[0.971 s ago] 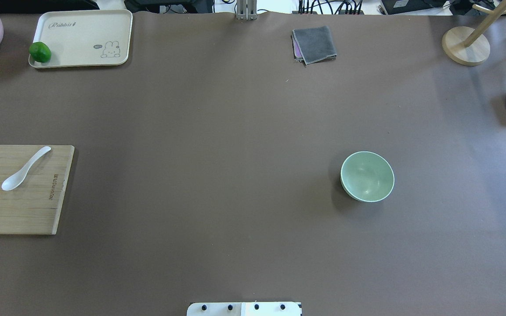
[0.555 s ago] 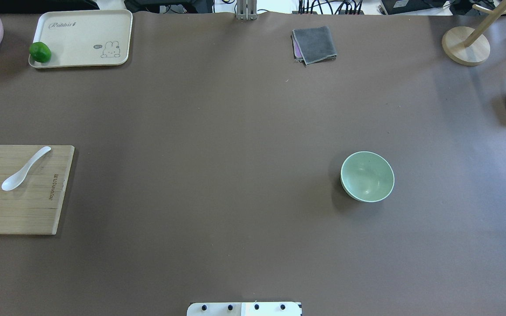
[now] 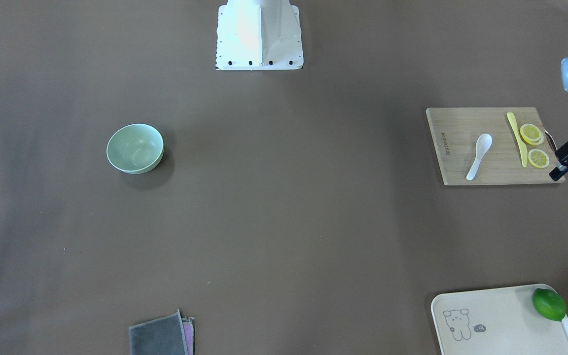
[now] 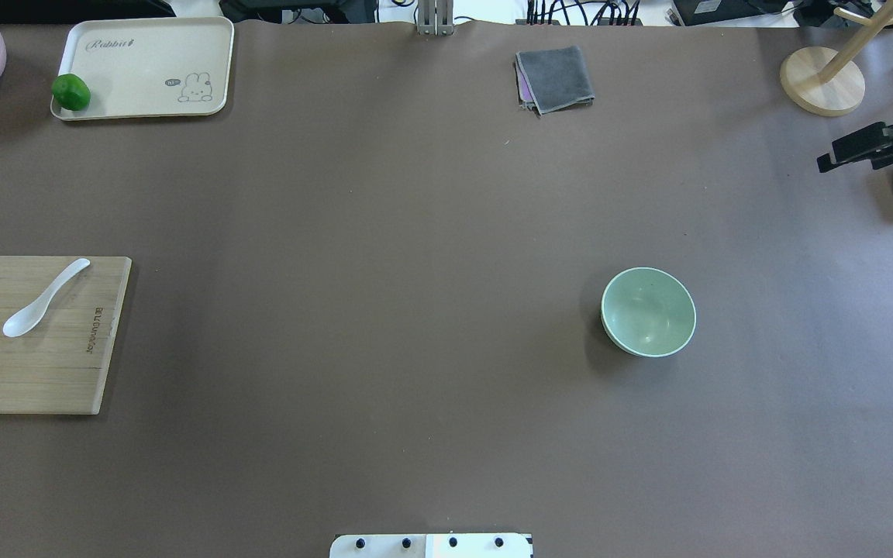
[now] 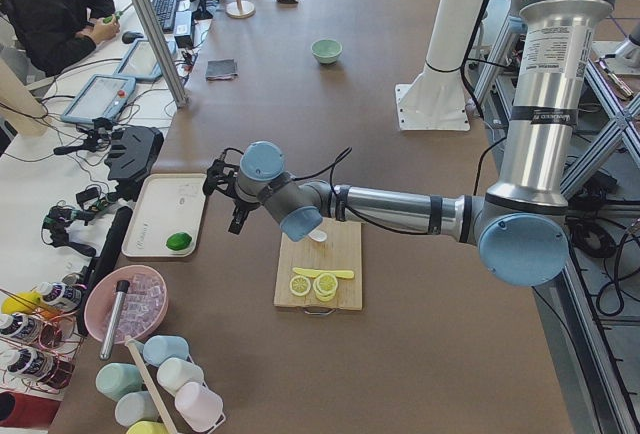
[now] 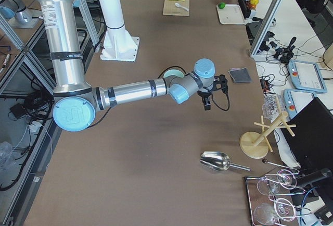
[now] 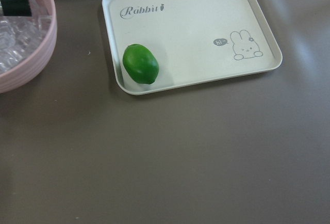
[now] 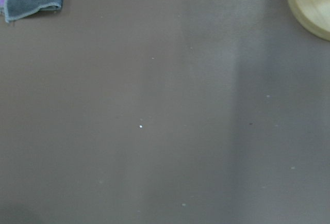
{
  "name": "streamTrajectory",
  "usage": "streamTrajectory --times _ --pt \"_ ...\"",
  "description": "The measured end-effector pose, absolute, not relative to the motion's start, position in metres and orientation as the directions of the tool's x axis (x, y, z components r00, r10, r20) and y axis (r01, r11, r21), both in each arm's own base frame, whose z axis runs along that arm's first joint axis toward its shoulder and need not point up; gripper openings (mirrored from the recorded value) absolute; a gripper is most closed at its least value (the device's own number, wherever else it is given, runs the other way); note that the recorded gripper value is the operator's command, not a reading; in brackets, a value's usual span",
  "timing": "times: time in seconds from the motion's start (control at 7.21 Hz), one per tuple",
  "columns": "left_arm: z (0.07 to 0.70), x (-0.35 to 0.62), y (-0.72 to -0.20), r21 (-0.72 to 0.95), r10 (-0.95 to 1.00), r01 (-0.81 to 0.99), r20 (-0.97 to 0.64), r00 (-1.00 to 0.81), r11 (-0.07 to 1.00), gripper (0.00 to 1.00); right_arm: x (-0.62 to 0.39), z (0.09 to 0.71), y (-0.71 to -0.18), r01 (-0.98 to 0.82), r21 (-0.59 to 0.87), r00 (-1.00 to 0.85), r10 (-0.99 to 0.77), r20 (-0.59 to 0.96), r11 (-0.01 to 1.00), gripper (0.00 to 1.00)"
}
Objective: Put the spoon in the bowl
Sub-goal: 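Reach the right gripper over the rim of the pale green bowl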
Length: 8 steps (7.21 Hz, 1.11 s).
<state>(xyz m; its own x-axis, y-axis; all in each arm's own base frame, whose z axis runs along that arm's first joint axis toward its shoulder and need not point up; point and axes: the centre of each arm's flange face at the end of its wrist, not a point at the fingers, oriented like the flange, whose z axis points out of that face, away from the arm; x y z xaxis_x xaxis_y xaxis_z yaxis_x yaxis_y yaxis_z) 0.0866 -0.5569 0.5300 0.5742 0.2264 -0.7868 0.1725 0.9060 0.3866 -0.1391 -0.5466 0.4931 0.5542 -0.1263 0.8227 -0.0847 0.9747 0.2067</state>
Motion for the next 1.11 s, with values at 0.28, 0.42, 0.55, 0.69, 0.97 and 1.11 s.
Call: streamTrajectory --times 0.28,0.42,0.55,0.69,0.97,1.11 --pt "0.523 0.101 -0.558 0.406 0.245 0.174 -0.786 0.567 0.897 0.98 -0.194 0.462 -0.525 -0.145 0.163 0.526 -0.064 0.848 0.976 1.00" --pt "0.522 0.103 -0.556 0.416 0.254 0.179 -0.787 0.562 0.892 0.98 -0.220 0.451 -0.512 -0.137 0.171 0.524 -0.075 0.848 0.976 1.00" --pt "0.521 0.104 -0.555 0.422 0.261 0.181 -0.788 0.558 0.888 0.98 -0.248 0.443 -0.494 -0.108 0.188 0.524 -0.105 0.845 0.976 1.00" --pt "0.520 0.104 -0.555 0.426 0.265 0.182 -0.787 0.557 0.886 0.98 -0.276 0.436 -0.475 -0.072 0.207 0.525 -0.139 0.840 0.976 1.00" --pt "0.519 0.105 -0.554 0.428 0.269 0.180 -0.788 0.555 0.886 0.98 -0.321 0.436 -0.441 -0.001 0.226 0.528 -0.191 0.828 0.974 0.99" --pt "0.520 0.105 -0.555 0.429 0.269 0.180 -0.787 0.555 0.885 0.98 -0.336 0.445 -0.425 0.025 0.228 0.542 -0.205 0.815 0.973 0.97"
